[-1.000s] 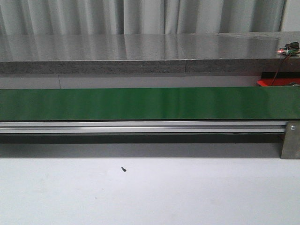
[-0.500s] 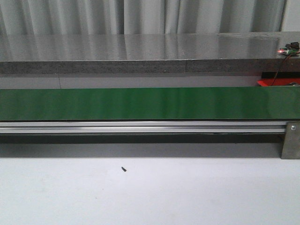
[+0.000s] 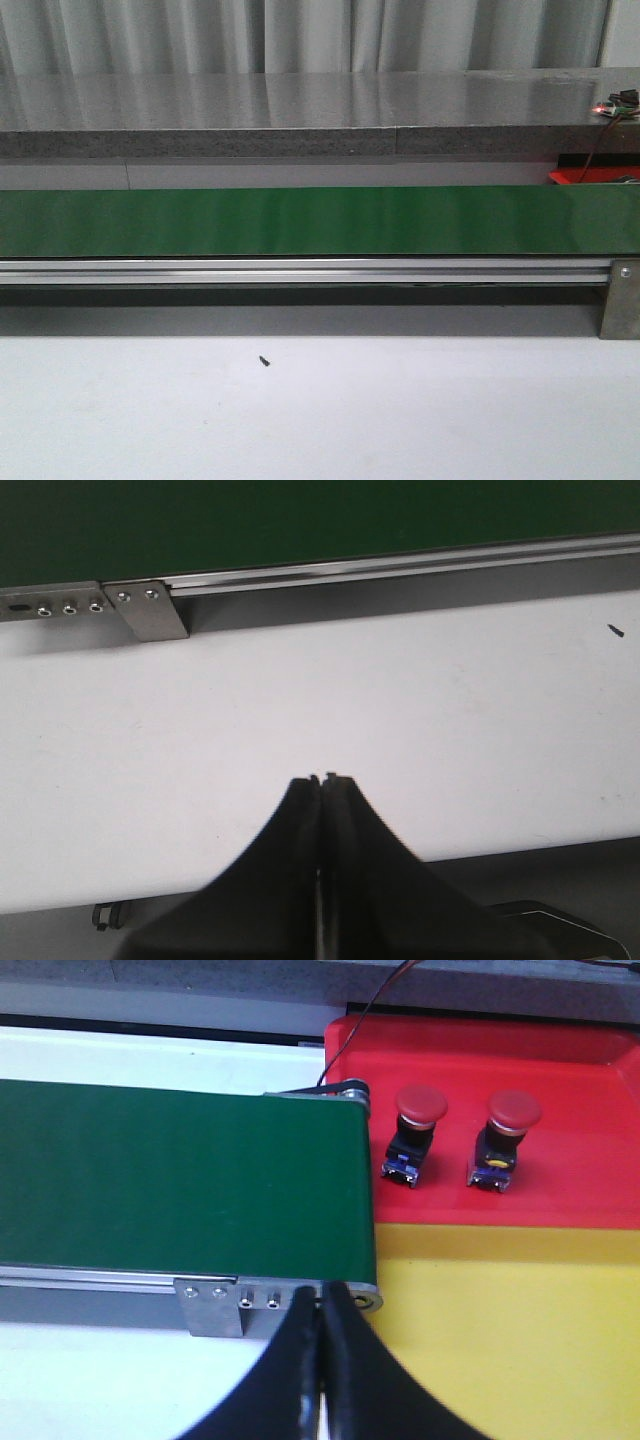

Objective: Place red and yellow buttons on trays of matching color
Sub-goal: 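Raise the right gripper back above the conveyor end, then lower the left gripper and grasp a yellow button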

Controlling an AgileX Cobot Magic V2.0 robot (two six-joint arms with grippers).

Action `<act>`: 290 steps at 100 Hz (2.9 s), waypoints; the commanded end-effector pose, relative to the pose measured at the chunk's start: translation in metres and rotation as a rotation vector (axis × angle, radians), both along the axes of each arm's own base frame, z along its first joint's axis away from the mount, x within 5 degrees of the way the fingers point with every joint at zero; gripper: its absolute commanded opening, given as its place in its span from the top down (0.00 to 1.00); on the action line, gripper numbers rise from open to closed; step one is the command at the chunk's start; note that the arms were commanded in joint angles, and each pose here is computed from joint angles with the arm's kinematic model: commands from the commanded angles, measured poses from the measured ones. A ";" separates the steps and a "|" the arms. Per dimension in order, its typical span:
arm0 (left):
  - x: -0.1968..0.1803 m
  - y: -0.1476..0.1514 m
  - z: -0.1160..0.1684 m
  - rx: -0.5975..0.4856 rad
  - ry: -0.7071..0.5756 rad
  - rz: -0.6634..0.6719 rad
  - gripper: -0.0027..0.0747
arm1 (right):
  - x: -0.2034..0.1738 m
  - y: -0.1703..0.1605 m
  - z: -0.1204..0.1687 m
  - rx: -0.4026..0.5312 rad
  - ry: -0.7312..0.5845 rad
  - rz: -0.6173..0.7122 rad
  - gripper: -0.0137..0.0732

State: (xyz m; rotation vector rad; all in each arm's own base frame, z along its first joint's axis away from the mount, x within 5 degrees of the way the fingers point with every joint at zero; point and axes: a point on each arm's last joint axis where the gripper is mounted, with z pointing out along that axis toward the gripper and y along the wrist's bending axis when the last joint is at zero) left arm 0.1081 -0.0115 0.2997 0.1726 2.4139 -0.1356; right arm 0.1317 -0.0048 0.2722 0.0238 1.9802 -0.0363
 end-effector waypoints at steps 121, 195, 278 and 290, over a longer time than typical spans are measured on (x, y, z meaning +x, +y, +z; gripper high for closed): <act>0.014 0.008 0.014 -0.029 -0.123 0.154 0.99 | 0.003 0.000 0.016 -0.010 -0.110 0.008 0.91; 0.105 0.066 0.037 -0.011 -0.084 0.470 0.99 | 0.003 0.000 0.016 -0.010 -0.110 0.008 0.91; 0.190 0.165 -0.021 -0.193 0.184 0.695 0.30 | 0.003 0.000 0.016 -0.011 -0.110 0.008 0.91; 0.205 0.172 -0.029 -0.223 0.212 0.696 0.33 | 0.003 0.000 0.016 -0.011 -0.110 0.008 0.91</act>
